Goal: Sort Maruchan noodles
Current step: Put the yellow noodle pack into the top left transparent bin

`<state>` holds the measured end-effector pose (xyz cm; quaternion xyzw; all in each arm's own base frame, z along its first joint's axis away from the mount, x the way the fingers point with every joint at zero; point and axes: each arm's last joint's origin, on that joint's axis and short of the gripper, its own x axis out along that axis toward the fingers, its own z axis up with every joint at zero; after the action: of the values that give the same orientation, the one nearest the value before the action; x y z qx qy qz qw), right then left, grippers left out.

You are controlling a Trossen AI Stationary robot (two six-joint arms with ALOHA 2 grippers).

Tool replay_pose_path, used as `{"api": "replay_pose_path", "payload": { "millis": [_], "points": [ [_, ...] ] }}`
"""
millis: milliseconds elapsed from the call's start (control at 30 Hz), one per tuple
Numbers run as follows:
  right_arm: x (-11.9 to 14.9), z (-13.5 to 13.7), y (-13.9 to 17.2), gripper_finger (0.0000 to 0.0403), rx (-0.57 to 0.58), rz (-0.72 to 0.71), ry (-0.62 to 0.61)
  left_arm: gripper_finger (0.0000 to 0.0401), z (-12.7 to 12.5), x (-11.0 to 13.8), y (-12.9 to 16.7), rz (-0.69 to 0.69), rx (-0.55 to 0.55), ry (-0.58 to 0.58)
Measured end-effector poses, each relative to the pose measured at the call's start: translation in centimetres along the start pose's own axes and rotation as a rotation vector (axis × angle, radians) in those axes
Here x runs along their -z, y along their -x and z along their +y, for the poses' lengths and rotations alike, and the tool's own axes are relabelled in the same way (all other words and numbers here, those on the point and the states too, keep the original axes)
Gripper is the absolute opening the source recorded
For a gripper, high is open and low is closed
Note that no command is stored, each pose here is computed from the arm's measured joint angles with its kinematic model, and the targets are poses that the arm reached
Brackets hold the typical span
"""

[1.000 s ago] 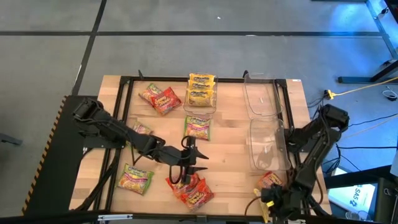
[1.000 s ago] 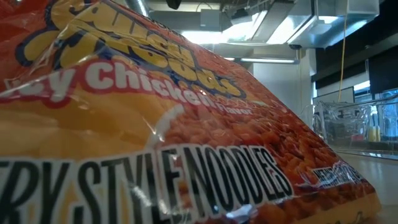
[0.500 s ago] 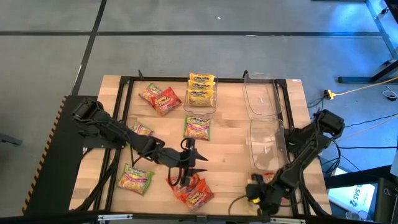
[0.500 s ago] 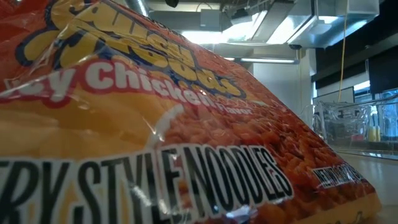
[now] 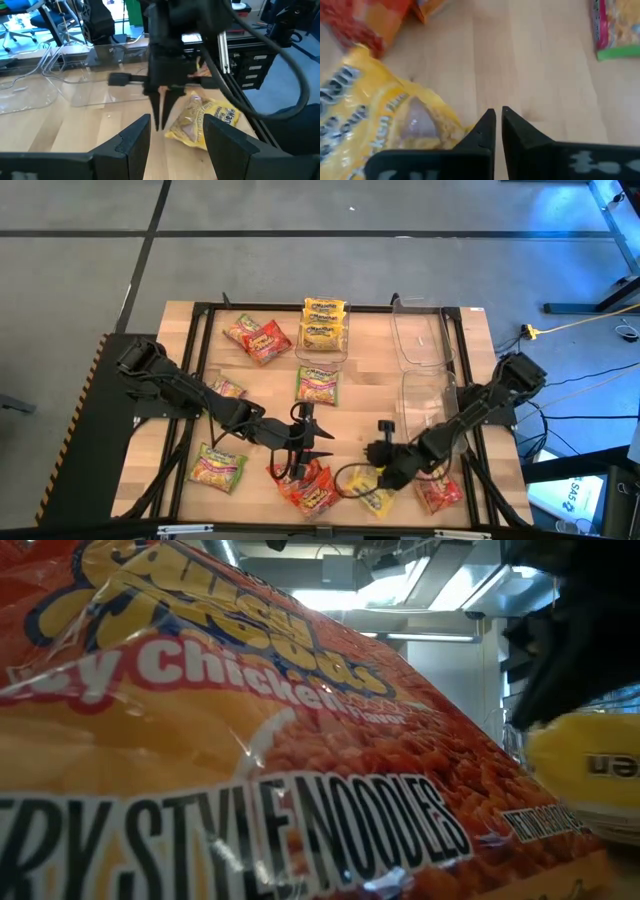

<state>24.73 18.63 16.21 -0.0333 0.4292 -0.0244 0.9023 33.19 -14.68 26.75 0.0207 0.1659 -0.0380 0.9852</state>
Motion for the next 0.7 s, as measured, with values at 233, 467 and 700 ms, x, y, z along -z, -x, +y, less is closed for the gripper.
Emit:
{"api": "replay_pose_path", "payload": {
  "millis": [233,467,700],
  "points": [
    [-1.8,1.4,5.8,0.0007,-0.255,0.083,-0.064,0.0174,0.0,0.0,0.0,0.0,0.005,0.001],
    [0.6,3.5,6.3,0.0016,-0.29,0.137,-0.159,0.0174,-1.0,1.3,-2.0,-0.02,0.12,0.007],
    [1.3,5.2,3.0,0.0083,-0.336,0.114,-0.098,0.0174,-1.8,3.9,-4.6,0.013,0.133,0.025]
  ]
}}
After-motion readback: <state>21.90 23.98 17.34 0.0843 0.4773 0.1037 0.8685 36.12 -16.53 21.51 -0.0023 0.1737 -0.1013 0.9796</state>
